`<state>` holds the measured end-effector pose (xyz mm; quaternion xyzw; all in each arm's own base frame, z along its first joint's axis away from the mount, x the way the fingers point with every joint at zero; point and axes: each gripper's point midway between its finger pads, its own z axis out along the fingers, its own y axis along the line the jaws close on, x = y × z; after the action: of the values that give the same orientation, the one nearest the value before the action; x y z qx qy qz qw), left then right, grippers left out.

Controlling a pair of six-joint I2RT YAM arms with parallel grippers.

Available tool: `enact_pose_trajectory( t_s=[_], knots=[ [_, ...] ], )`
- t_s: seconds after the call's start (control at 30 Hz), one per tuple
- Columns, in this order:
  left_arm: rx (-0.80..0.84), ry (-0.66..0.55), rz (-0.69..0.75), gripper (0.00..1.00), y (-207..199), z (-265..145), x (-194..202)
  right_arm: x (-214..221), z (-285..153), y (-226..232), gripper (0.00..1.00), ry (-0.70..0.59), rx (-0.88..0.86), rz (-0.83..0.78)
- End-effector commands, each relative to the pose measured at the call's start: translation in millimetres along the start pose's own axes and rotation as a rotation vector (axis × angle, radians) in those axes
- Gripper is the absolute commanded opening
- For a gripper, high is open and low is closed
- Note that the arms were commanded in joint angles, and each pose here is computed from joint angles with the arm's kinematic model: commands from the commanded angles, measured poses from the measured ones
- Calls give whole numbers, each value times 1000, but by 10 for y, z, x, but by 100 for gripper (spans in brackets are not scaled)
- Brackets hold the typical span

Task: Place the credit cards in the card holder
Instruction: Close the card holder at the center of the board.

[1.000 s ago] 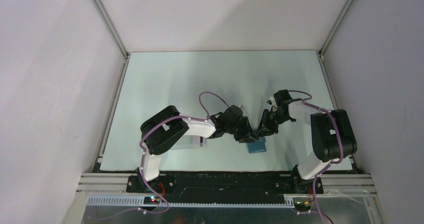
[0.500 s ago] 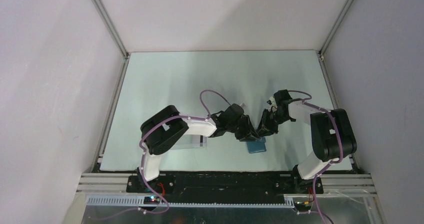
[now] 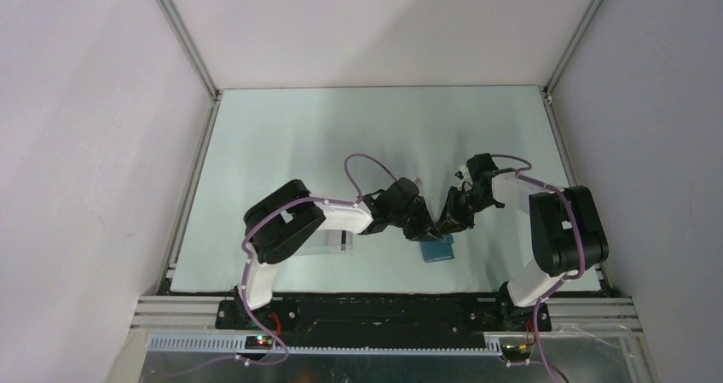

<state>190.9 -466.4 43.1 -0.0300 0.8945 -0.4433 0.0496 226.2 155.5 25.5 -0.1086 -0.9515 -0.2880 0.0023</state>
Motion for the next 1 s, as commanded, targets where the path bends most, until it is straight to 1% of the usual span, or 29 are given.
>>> enact_pose_trajectory(
  t_s=[0.0,0.03,0.1,0.63,0.97],
  knots=[
    [25,-24,37,5,-125,24,-59,18,124,-252,22,-1,108,-12],
    [25,-27,37,1,-126,22,-64,16,121,-256,22,-1,109,-11],
    [24,-32,42,0,-125,10,-67,15,121,-256,22,-2,109,-12],
    [-2,-117,83,0,-121,-201,-196,-14,-39,-212,23,-47,113,-14],
    [-61,-111,92,0,25,-164,-201,-60,-120,-120,24,-72,86,-29]
  ],
)
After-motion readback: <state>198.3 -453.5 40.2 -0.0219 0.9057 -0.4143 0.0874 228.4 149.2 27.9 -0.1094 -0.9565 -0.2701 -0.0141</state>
